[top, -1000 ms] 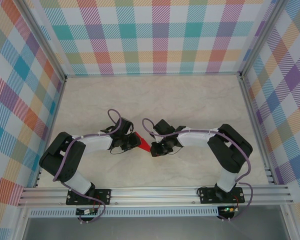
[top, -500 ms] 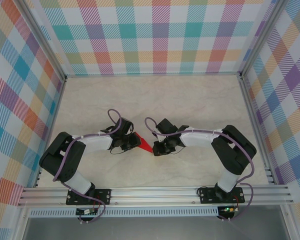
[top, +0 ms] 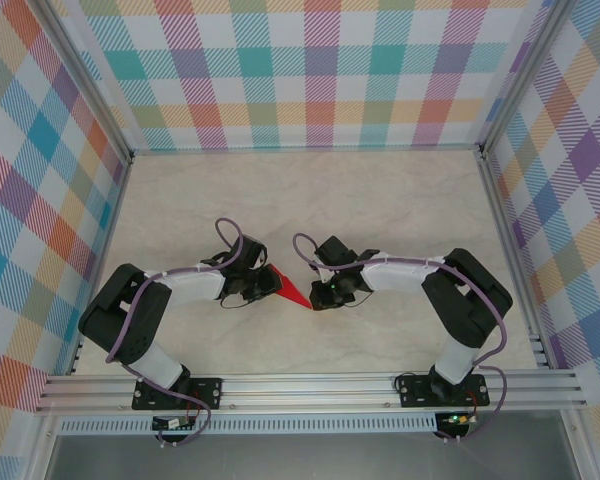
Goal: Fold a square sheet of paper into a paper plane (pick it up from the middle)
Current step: Fold the wing for the fifth time at the center of the table.
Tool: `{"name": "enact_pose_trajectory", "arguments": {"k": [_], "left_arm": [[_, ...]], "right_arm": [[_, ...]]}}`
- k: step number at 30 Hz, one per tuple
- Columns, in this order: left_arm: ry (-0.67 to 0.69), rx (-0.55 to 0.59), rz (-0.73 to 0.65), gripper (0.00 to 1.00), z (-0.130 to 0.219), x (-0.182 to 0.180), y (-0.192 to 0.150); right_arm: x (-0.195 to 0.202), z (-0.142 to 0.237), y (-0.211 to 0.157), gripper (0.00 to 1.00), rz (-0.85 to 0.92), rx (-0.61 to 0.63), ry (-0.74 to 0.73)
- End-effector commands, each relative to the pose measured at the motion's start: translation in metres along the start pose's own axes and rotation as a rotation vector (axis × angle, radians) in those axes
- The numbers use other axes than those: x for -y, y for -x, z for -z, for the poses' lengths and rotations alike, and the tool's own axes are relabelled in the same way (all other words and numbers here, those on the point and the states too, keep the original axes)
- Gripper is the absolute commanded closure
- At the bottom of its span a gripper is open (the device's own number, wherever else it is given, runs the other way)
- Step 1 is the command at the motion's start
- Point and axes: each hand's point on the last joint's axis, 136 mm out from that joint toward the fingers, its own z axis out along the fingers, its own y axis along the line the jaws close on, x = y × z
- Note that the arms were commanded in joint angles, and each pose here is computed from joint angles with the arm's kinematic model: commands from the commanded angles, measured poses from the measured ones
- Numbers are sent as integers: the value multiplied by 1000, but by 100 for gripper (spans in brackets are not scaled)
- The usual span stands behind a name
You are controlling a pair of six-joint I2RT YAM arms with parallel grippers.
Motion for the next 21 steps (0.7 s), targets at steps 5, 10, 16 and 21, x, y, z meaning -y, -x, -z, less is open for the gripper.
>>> {"name": "enact_pose_trajectory", "arguments": {"k": [5,10,16,21], "left_arm": [[152,-30,8,83,-7,-36,-11],[151,-32,8,83,-7,-36,-11],[151,-34,9,83,-7,-35,-11],[157,-35,9,83,-7,-36,-11]], "right_arm": [[-10,18,4,86,19,40,35],[-40,27,7,84,80,46,162],[-52,17,4,86,92,-1,210],[-49,8,-3,89,101,-44,192]]}}
